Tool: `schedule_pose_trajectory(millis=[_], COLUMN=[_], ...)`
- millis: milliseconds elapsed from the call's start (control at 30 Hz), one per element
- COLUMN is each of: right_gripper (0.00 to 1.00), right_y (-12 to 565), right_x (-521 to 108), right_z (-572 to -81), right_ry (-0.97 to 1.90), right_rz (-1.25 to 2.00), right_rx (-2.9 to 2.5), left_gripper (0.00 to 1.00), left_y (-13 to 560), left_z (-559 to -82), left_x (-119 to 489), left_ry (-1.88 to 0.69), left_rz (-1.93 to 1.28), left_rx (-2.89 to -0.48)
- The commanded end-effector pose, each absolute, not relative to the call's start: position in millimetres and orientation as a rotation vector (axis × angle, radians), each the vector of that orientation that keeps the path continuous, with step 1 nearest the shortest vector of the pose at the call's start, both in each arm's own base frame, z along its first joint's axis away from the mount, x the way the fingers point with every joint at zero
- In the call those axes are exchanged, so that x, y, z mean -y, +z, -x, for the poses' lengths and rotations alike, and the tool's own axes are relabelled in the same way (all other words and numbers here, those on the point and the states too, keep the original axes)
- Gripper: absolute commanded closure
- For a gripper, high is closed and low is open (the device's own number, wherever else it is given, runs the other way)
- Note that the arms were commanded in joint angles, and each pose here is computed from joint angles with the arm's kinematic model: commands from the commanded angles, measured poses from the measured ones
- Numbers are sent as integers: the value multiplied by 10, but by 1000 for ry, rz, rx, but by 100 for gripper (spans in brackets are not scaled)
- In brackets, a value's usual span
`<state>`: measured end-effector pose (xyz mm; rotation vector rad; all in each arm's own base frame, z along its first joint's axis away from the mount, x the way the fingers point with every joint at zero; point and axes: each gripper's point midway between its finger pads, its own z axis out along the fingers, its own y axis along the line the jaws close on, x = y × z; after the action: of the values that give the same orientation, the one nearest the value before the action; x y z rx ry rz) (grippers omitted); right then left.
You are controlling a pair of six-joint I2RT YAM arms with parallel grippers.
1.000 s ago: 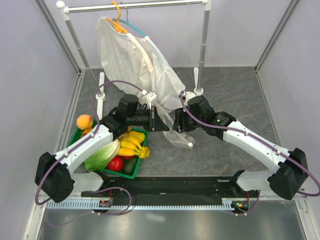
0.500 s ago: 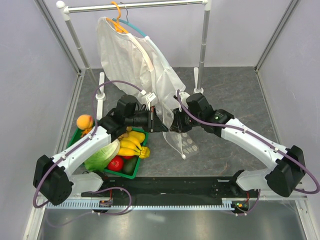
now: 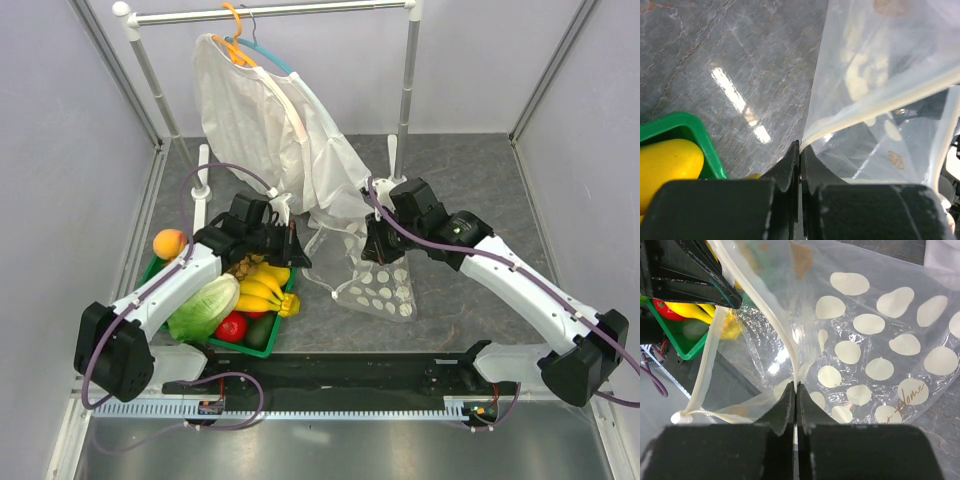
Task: Place the food in the zip-top bag and seal the zipper
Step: Open the zipper of the food storage bag, then pick up the fake fruit from the bin.
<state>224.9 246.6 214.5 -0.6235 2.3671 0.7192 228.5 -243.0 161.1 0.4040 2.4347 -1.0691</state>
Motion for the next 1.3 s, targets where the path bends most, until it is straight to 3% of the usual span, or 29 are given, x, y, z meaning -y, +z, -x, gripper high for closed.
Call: schedule_pose_trajectory(millis=[0, 133, 333, 533, 567, 633, 667, 733, 800, 1033, 1133, 1267], right_gripper=[100, 100, 100, 100, 100, 100, 100, 100, 100, 100, 100, 100], right_y=[2171, 2247, 2344, 2246, 2233, 2173, 2152, 2089, 2071, 1973, 1948, 1954], right_x=[-2315, -2142, -2020, -2223, -2246, -2296, -2317, -2345, -2344, -2386, -2403, -2426], right_z=[-2272, -2268, -2250, -2349, -2366, -2416, -2422, -2452, -2500, -2579, -2614, -2624], right_ry=[653, 614, 623, 715, 721, 736, 746, 747, 736, 733, 726, 738], right_rz=[611, 597, 570, 526, 520, 495, 488, 469, 446, 393, 383, 392], right_rx=[-2360, -2382, -2345, -2366, -2369, -2386, -2393, -2411, -2409, -2433, -2446, -2440], left_gripper=[98, 98, 95, 59, 45, 29, 13, 2, 1, 0, 0, 0], left_y=[1637, 1398, 1350, 1851, 1919, 2175, 2268, 2546, 2701, 2884, 2870, 2824], left_z=[-2380, -2516, -2496, -2252, -2245, -2188, -2219, -2322, -2378, -2659, -2743, -2954], left_x=[2363, 2118, 2109, 2435, 2426, 2348, 2275, 1984, 1730, 111, -401, -759], left_ry=[-976, -754, -750, -1082, -1073, -1070, -1035, -974, -919, -374, -305, -241], left_rz=[-494, -481, -542, -690, -732, -797, -818, -731, -627, -75, 47, -44], left_rx=[-2400, -2455, -2478, -2360, -2328, -2253, -2205, -2126, -2132, -2211, -2272, -2326])
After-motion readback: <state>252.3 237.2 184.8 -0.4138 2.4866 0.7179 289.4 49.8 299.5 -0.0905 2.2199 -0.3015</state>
